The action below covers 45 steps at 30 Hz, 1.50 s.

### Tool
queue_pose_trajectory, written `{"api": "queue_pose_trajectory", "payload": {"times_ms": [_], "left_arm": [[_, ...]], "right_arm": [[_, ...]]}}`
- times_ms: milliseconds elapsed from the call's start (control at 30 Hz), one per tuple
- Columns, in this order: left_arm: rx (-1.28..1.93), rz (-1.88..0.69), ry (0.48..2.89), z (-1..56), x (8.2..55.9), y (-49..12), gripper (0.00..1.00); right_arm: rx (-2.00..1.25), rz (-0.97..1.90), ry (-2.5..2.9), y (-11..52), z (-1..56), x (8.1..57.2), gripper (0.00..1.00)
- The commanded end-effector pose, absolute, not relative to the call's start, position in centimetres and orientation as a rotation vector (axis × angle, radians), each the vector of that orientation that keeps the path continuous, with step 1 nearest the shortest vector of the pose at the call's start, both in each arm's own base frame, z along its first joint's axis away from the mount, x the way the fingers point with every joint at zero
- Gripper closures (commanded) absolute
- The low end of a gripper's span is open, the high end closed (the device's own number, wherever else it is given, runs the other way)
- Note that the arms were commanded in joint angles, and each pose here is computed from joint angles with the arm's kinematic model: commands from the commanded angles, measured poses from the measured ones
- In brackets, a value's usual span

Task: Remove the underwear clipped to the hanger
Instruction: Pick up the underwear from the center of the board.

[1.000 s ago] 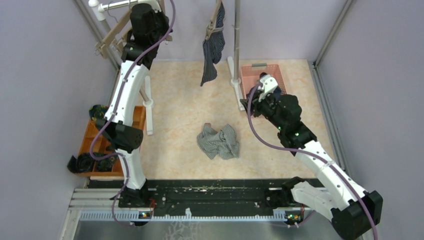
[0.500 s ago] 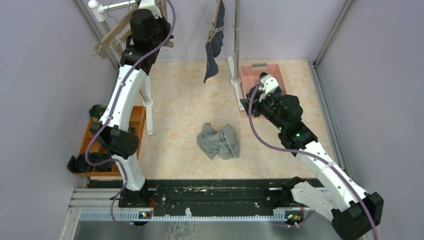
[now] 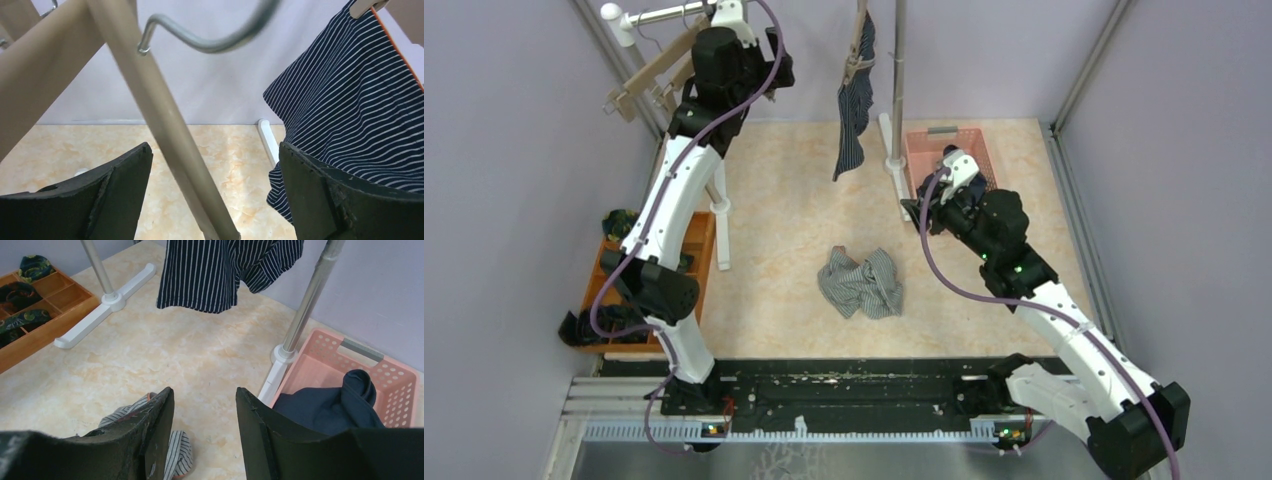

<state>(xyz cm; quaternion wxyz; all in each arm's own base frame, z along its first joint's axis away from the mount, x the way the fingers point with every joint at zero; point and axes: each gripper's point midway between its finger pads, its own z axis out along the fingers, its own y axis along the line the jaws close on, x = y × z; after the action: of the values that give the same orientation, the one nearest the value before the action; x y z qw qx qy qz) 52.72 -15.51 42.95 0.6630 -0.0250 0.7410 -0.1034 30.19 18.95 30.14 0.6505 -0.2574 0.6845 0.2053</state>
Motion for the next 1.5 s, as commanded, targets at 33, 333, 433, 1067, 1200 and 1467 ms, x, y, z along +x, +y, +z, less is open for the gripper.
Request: {"api": "queue_pose_trajectory", "payload": {"times_ms": [33, 333, 433, 1067, 1200, 1467], "left_arm": [[-0.069, -0.241, 1.54, 48.4, 49.6, -14.8, 0.01], [-0.081, -0.219, 1.5, 50.6, 47.0, -15.0, 0.01], [-0.087, -0.21, 1.507, 50.3, 46.7, -14.9, 0.01], [-0.094, -0.232, 1.515, 50.4, 41.0, -16.1, 0.01], [-0.057, -0.269, 1.541, 49.5, 39.3, -17.4, 0.0], [-0.011, -0.338, 1.516, 50.7, 34.5, -19.3, 0.01]], "right_arm": [[-0.588, 0.511, 1.491, 19.9, 31.4, 30.2, 0.51], [-0.605, 0.532, 1.501, 20.5, 31.0, 30.4, 0.51], [-0.611, 0.544, 1.503, 20.7, 30.8, 30.4, 0.51], [-0.649, 0.654, 1.811, 22.0, 21.1, 29.7, 0.52], [-0.699, 0.702, 1.912, 22.8, 18.1, 29.1, 0.52], [-0.806, 0.828, 2.013, 25.4, 15.2, 27.4, 0.53]]}}
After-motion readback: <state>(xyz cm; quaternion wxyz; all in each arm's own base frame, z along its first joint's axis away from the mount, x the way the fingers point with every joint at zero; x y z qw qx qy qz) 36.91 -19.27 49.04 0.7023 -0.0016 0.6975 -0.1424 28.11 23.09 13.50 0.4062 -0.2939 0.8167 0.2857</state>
